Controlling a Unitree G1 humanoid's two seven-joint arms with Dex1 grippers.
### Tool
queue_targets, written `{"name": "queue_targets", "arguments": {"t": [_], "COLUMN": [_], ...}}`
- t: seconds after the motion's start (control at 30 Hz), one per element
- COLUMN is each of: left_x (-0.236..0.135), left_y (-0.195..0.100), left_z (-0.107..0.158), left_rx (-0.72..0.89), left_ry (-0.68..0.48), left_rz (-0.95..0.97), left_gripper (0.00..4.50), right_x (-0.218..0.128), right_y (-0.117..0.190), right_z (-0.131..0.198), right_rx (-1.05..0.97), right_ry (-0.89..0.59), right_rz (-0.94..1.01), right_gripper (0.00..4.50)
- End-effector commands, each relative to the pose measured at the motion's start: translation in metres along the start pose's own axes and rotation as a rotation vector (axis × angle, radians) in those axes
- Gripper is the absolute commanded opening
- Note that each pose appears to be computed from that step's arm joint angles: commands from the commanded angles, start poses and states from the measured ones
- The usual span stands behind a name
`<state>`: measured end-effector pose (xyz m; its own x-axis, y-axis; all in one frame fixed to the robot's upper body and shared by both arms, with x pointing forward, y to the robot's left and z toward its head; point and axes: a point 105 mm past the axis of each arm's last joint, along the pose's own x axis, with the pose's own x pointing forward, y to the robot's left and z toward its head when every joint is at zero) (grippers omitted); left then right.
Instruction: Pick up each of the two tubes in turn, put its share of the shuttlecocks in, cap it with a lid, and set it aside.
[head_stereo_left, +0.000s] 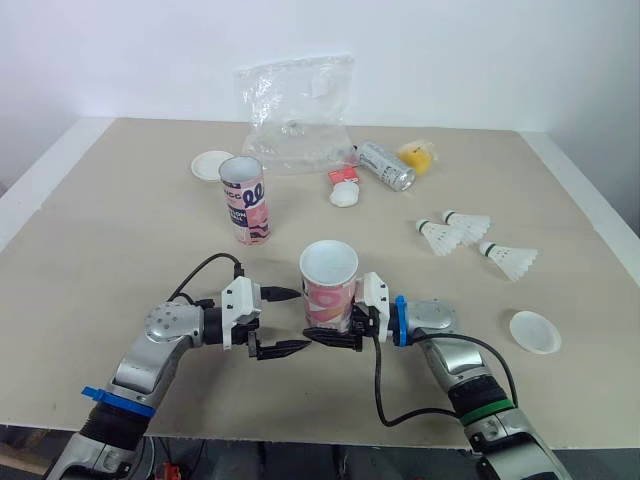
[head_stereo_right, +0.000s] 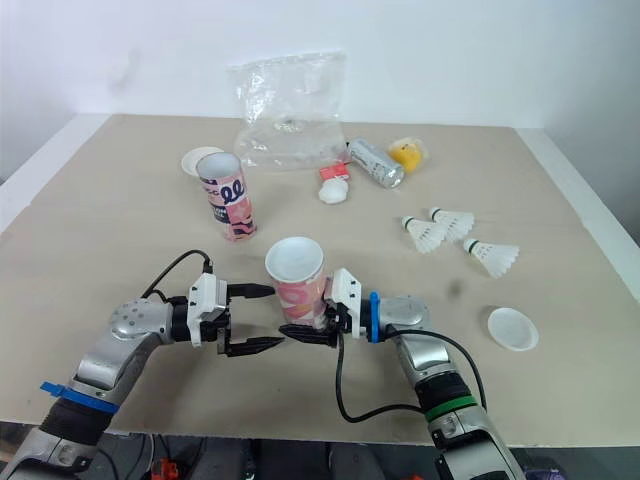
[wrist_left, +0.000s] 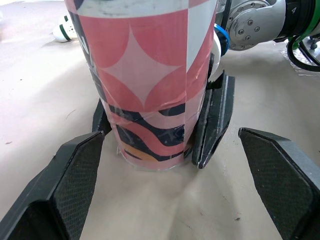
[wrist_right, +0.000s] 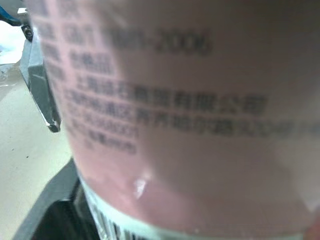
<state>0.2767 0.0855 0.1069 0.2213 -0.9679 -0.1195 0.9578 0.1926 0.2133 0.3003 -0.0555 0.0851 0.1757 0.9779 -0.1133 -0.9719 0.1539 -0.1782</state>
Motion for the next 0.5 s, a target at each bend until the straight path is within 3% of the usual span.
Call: {"name": "queue_targets", "arguments": {"t": [0.03, 0.5], "left_x": [0.003, 0.013], "left_y": [0.003, 0.002], "left_z": [0.012, 0.015], "left_rx": [0.051, 0.052], "left_ry": [-0.023, -0.037], "left_rz": [-0.002, -0.06], "left_gripper": [4.5, 4.5], "right_x": [-0.006, -0.031], "right_y": [-0.001, 0.011], "right_z": [-0.004, -0.01], "right_rx": [0.011, 0.058], "right_ry": [0.011, 0.015], "right_rz": [-0.025, -0.161], "right_gripper": [3.97, 3.97]}}
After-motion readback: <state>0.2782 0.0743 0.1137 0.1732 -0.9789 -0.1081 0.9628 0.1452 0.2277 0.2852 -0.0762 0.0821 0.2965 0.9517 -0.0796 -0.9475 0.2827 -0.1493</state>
